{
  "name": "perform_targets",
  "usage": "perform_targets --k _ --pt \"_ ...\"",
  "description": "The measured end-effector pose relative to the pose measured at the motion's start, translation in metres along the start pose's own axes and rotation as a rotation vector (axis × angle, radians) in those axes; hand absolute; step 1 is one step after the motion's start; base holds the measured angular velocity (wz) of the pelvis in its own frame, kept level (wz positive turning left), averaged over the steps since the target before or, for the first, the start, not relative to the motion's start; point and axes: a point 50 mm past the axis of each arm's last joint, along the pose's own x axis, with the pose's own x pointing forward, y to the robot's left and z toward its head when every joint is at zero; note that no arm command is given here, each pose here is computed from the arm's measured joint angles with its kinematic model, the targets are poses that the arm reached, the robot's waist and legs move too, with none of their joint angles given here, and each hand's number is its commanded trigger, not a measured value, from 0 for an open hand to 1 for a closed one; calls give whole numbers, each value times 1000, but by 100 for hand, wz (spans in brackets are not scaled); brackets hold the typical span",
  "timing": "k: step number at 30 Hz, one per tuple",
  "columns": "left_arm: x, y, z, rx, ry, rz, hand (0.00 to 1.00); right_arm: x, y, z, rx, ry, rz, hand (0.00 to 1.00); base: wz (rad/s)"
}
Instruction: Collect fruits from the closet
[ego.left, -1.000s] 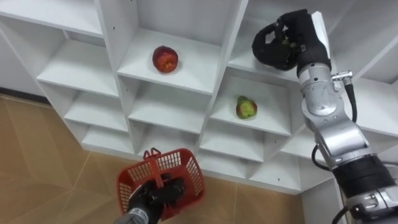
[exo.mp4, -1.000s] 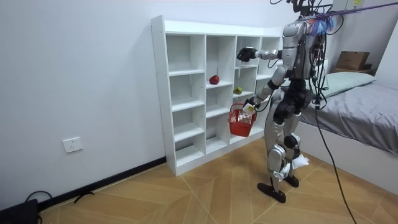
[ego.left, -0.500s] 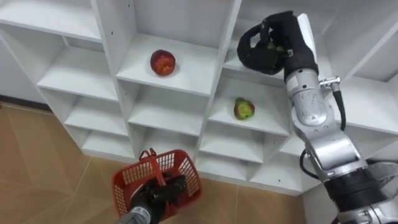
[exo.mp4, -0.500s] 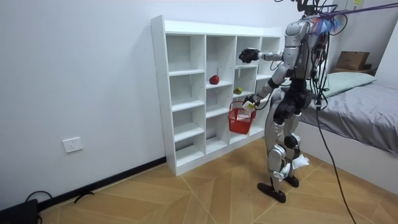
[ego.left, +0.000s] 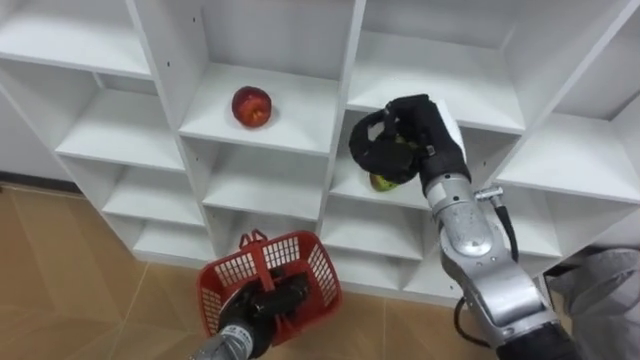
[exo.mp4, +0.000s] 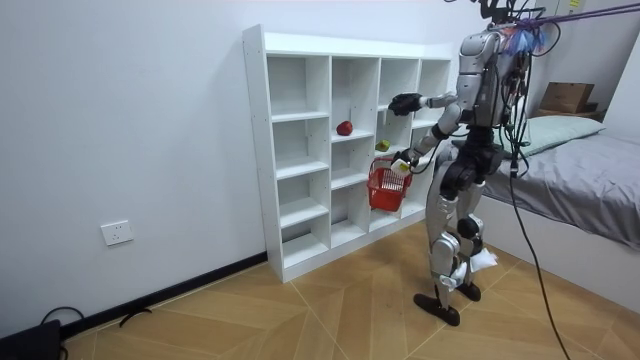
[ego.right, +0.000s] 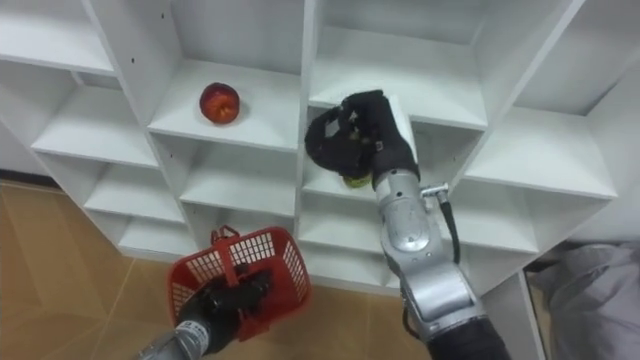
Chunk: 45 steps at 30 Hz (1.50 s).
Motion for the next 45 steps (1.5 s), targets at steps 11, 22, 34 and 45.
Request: perform_targets --k 11,22,34,45 --pt "0 -15 8 9 -40 -35 100 -12 16 -28 50 118 64 100 0" --pt "1 -19 7 -5 -35 -44 100 -17 28 -51 144 240 76 100 0" --pt "1 -24 1 -1 -2 -52 100 -28 50 -74 282 396 107 100 6" --pt "2 -29 -2 10 7 -68 100 -27 53 -84 393 484 67 100 5"
